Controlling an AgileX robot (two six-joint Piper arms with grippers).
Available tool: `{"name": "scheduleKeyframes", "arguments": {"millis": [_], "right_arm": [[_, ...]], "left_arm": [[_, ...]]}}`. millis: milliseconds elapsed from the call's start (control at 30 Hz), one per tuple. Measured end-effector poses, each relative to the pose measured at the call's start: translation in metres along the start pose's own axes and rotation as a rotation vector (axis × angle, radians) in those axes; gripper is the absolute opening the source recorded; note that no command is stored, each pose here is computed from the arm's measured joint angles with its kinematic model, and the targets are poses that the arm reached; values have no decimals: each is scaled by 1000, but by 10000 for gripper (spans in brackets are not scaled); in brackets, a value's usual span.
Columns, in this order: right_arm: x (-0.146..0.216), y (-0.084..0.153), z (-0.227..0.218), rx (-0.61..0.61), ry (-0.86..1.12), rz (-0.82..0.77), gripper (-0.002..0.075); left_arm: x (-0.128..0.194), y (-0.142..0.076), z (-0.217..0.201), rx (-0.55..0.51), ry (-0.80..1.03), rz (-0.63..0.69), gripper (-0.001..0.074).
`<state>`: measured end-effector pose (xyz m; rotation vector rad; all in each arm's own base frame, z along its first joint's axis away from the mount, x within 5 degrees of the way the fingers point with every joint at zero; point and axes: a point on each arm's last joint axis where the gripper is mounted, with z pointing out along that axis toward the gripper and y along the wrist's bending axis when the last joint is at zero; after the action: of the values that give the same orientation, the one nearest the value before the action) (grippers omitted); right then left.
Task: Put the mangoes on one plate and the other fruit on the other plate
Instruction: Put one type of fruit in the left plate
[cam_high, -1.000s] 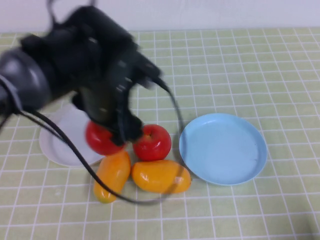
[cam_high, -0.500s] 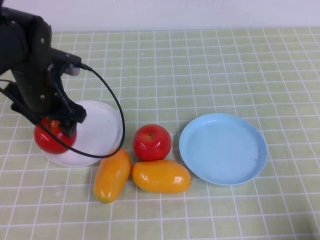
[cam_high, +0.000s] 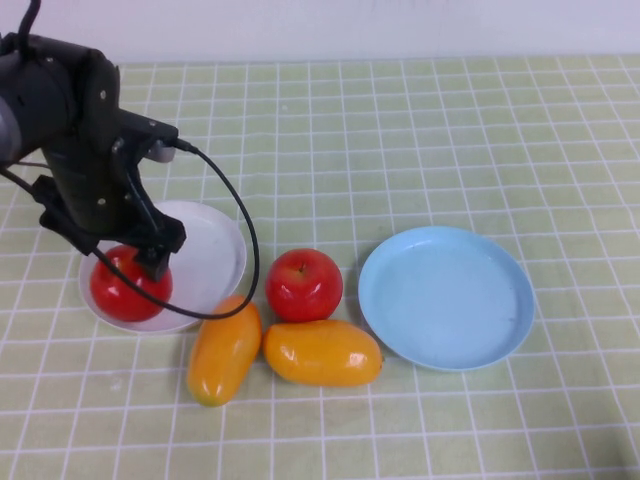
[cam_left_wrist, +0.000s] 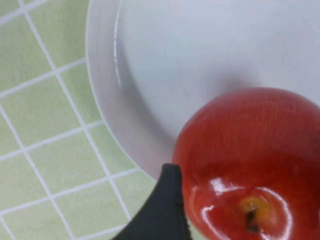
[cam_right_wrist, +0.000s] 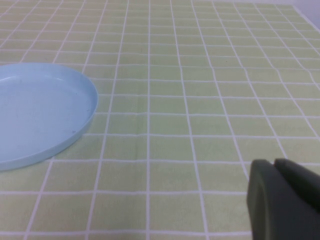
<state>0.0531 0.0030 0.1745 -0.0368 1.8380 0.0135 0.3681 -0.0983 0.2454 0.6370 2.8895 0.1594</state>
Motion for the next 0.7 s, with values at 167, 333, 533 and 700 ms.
{"name": "scheduleKeyframes", "arguments": {"millis": [167, 333, 533, 700], "right_arm": [[0, 0, 0, 0, 0, 0, -17], [0, 0, 0, 0, 0, 0, -17], [0, 0, 0, 0, 0, 0, -17], [0, 0, 0, 0, 0, 0, -17]], "left_arm": [[-4, 3, -16, -6, 8, -40, 668], [-20, 4, -45, 44, -94, -88, 668], [-32, -13, -68, 143, -178, -58, 669], [-35, -53, -71, 169, -179, 70, 669]]}}
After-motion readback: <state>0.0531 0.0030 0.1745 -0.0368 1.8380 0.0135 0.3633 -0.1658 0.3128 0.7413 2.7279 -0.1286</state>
